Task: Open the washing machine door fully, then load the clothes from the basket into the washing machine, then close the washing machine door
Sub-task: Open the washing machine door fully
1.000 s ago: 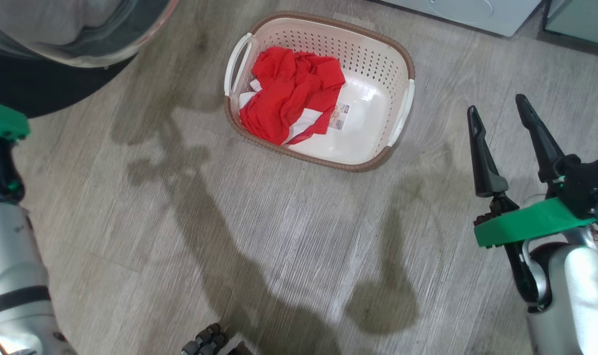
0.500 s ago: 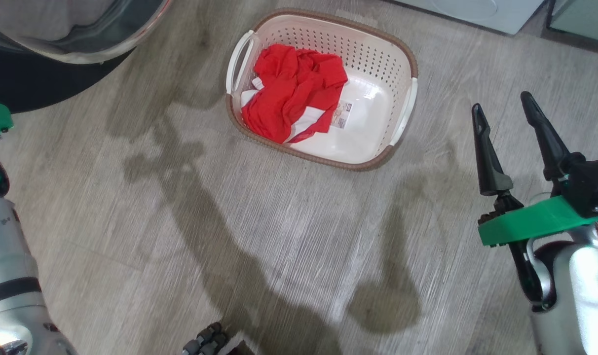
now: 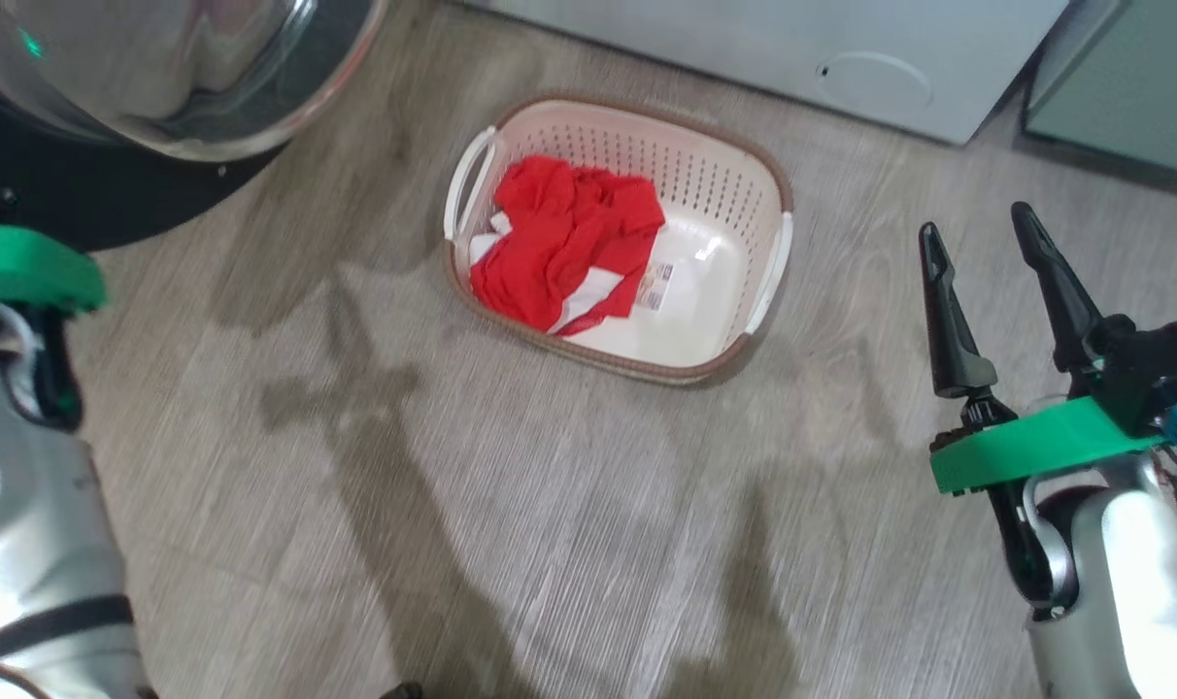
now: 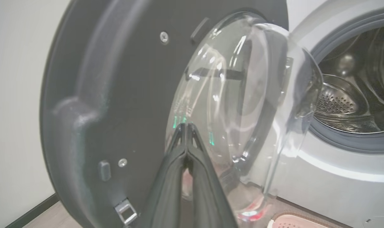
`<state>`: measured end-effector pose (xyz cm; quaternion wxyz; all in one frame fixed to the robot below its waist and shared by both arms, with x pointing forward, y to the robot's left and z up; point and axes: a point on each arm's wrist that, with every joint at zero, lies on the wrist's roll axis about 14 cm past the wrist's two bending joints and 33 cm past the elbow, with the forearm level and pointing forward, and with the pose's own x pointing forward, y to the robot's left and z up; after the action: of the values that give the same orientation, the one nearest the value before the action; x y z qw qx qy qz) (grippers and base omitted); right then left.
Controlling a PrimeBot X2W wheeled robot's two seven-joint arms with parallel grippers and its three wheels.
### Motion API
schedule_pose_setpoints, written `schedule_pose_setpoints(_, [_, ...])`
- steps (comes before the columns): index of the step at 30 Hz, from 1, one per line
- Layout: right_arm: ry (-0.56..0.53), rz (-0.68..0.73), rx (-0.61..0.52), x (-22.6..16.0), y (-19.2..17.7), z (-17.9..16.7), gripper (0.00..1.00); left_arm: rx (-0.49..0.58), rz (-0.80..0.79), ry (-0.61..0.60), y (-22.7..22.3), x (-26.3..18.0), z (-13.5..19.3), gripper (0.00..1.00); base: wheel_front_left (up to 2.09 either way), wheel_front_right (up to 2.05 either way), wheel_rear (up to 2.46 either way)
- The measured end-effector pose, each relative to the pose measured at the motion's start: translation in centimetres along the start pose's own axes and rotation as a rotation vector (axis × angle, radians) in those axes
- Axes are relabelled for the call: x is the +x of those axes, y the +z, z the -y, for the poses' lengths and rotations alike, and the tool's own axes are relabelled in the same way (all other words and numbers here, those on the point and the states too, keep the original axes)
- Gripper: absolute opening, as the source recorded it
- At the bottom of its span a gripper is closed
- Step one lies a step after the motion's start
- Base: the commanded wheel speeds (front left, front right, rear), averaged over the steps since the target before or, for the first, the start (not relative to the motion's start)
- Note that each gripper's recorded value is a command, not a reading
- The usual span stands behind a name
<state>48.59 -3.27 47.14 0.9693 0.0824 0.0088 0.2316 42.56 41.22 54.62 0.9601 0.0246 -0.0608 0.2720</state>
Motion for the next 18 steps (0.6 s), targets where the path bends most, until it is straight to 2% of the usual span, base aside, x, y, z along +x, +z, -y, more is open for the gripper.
schedule_pose_setpoints(8, [-0.030,0.069,0.010,-1.8,2.8,-0.3,1.00,-0.028,0.022,-0.106,1.1,-3.0,2.8,0.00,0.00,0.00,0.00])
schedule_pose_setpoints(18, [-0.125,0.150,-0.012,-5.7,6.0,1.6,1.00,-0.058,0.049,-0.304,1.8,-7.4,8.6,0.00,0.00,0.00,0.00])
